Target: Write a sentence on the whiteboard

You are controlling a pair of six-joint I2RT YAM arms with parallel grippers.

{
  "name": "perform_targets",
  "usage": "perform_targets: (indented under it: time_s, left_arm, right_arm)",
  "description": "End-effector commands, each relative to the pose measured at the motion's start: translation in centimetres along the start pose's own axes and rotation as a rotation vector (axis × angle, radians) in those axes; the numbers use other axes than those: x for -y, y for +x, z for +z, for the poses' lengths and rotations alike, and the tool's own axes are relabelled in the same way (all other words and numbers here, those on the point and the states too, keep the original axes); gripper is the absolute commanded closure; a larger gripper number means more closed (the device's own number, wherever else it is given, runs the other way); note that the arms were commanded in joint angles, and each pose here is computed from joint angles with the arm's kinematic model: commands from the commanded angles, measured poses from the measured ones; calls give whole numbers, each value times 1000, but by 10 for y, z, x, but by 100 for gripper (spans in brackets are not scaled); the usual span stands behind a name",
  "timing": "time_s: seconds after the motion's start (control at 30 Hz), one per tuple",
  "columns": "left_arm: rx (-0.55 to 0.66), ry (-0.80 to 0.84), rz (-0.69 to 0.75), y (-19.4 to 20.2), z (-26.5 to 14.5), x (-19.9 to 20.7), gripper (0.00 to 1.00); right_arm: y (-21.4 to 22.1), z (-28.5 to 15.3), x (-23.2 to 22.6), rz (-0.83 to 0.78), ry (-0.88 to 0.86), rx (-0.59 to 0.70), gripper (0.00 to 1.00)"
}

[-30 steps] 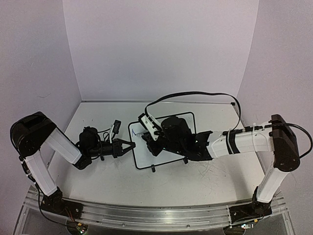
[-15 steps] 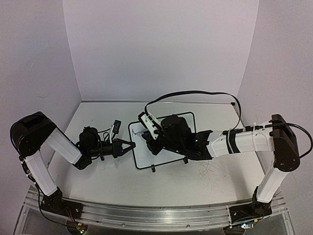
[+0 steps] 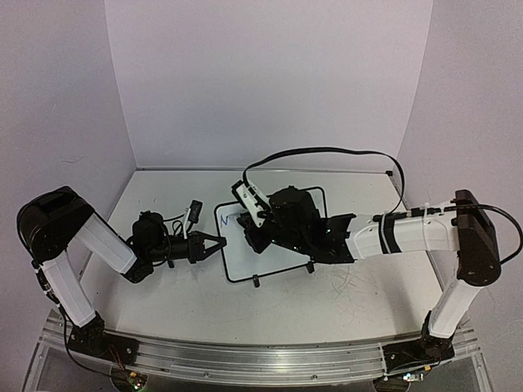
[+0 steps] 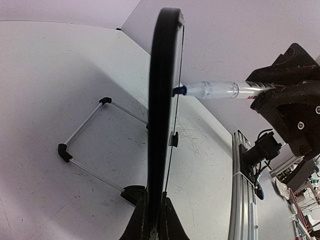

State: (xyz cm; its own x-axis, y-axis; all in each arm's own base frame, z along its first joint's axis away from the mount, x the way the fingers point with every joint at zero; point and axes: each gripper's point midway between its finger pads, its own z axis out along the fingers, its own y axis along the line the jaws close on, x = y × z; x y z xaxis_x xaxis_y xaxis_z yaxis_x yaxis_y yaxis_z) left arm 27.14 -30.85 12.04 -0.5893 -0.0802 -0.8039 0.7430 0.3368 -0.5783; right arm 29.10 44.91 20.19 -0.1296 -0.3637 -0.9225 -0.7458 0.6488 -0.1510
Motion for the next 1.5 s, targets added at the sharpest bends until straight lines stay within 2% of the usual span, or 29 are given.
perform_targets:
  time_s: [0.0, 0.3, 0.53, 0.67, 0.93, 1.47]
  left_arm:
    - [-11, -13, -13, 2, -3, 1, 100]
    - [-13, -16, -15, 3, -3, 0, 100]
    - [-12, -28, -19, 4, -3, -3, 100]
    - [-19, -27, -22, 6, -1, -5, 100]
    - [-10, -24, -22, 2, -2, -2, 100]
    - [-13, -26, -19, 3, -2, -2, 100]
  right_arm:
    - [-18, 2, 24, 13, 84, 31, 100]
    - [-18, 2, 22, 14, 66, 34, 100]
    - [-42, -43, 8, 58, -59, 152, 100]
    - [-18, -27, 1, 38, -70, 80, 100]
    - [-9, -12, -6, 31, -88, 58, 100]
    - [-11, -11, -1, 40, -61, 66, 100]
